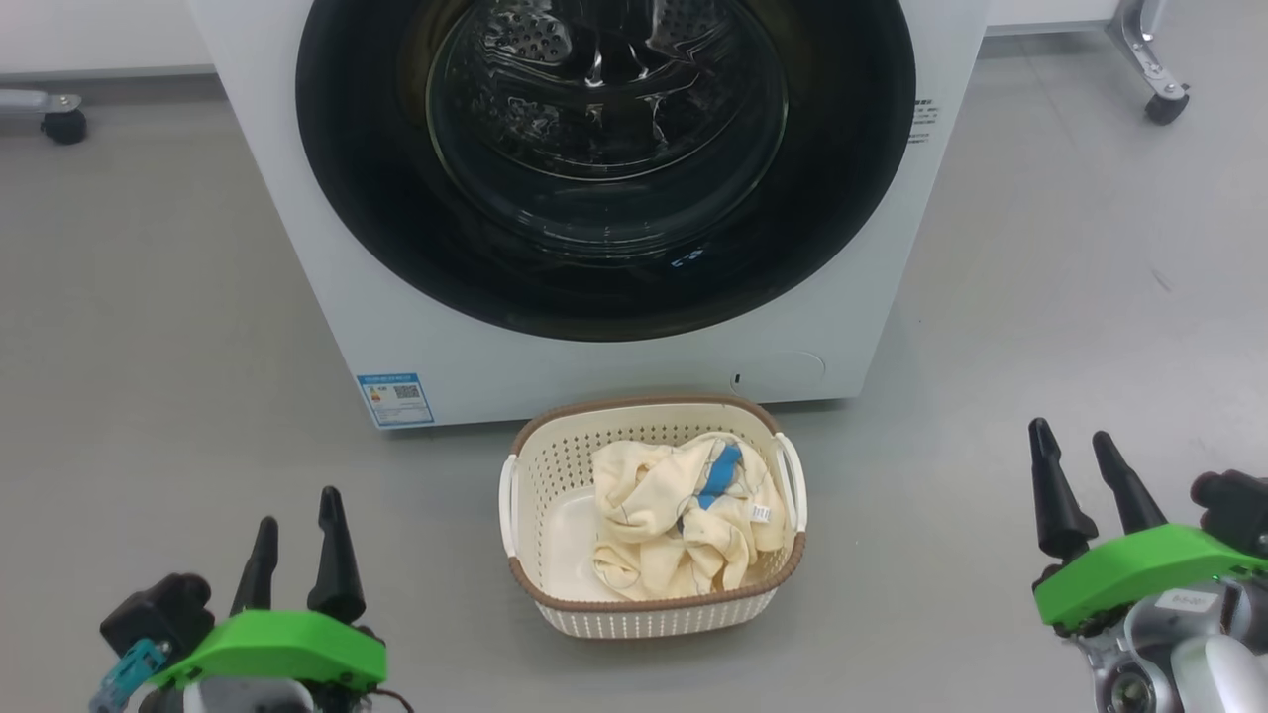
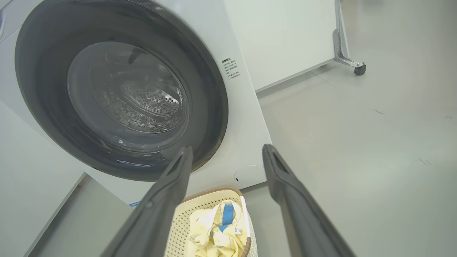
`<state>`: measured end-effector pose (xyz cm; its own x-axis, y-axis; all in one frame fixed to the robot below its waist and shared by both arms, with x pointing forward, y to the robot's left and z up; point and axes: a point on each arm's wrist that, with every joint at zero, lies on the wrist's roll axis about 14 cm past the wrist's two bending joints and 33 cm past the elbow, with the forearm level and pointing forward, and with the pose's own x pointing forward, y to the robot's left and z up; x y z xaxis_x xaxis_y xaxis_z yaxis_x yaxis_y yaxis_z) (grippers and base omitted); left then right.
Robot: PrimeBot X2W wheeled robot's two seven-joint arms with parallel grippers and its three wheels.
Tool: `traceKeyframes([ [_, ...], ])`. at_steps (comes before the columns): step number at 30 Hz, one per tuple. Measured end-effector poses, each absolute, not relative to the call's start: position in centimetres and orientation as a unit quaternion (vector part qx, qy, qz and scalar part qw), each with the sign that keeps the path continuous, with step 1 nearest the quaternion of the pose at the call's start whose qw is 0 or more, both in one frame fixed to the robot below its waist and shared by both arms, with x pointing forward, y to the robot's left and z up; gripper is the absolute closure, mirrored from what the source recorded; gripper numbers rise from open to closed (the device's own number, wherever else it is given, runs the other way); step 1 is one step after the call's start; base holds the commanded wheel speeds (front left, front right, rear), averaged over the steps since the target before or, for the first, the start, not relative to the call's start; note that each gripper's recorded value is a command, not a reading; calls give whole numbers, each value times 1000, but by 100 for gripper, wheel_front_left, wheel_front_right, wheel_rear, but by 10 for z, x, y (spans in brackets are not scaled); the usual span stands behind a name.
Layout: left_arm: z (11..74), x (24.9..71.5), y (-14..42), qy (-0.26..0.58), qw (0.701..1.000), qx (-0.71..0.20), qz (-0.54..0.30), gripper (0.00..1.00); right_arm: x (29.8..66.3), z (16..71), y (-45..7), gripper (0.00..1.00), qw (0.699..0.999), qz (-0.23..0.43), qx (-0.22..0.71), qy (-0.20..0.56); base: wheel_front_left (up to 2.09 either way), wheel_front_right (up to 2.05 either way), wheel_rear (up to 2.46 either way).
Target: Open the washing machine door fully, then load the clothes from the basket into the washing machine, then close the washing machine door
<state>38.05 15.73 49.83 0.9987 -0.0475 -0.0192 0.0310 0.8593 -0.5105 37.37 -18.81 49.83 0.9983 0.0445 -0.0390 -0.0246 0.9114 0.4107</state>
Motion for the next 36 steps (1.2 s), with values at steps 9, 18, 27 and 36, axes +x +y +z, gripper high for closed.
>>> traceKeyframes([
  [9,498,382,154,11,976,-217,-25,0,375,504,-185,0,988,27,152,15,0,0,0],
  [18,508,385,150,-11,984,-173,-31,0,375,511,-185,0,995,33,95,2,0,0,0],
  [27,512,384,144,-21,991,-129,-42,0,376,517,-184,0,998,39,43,-7,0,0,0],
  [36,519,383,137,-41,994,-79,-58,0,376,524,-182,0,999,45,-15,-22,0,0,0],
])
